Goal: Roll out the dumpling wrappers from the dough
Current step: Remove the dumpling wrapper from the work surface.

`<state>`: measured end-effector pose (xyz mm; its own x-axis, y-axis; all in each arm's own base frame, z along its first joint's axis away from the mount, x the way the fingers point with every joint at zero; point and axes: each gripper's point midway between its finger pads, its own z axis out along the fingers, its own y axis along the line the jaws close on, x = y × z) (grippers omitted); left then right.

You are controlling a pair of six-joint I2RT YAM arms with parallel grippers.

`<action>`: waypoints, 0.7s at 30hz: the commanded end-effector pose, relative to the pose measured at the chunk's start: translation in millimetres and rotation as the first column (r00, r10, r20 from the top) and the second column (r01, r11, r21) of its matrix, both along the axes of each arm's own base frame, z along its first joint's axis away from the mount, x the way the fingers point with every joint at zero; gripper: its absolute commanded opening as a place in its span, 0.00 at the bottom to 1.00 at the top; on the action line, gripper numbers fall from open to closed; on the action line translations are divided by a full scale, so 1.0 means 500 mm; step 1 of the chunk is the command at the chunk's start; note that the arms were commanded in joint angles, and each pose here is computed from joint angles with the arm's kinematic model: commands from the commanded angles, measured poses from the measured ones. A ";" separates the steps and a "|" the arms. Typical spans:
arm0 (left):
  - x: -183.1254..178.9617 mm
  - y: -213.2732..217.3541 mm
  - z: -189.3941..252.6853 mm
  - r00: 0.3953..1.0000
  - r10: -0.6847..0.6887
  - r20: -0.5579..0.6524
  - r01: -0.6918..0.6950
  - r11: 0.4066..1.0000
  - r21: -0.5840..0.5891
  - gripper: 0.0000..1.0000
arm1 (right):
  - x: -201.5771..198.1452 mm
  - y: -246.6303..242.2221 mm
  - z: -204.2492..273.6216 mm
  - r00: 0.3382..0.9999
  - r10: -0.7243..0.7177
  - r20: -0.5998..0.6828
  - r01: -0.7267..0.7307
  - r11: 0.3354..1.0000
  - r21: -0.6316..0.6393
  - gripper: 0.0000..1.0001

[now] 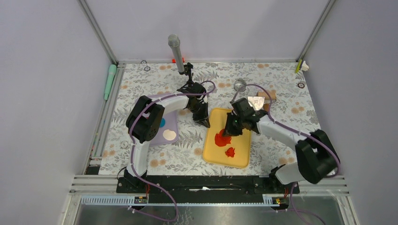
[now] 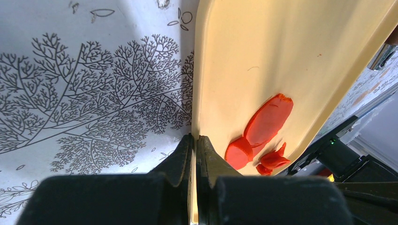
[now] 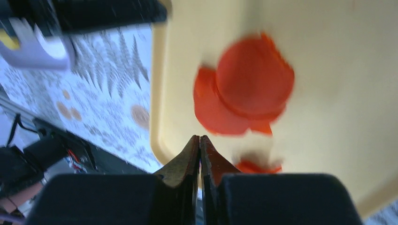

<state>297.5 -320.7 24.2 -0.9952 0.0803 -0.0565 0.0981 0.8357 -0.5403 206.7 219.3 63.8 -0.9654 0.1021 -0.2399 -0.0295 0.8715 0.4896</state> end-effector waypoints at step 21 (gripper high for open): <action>0.023 0.006 -0.014 0.999 0.027 0.043 -0.027 1.000 -0.002 0.00 | 0.119 0.061 -0.125 0.999 0.021 -0.038 -0.025 0.993 -0.113 0.09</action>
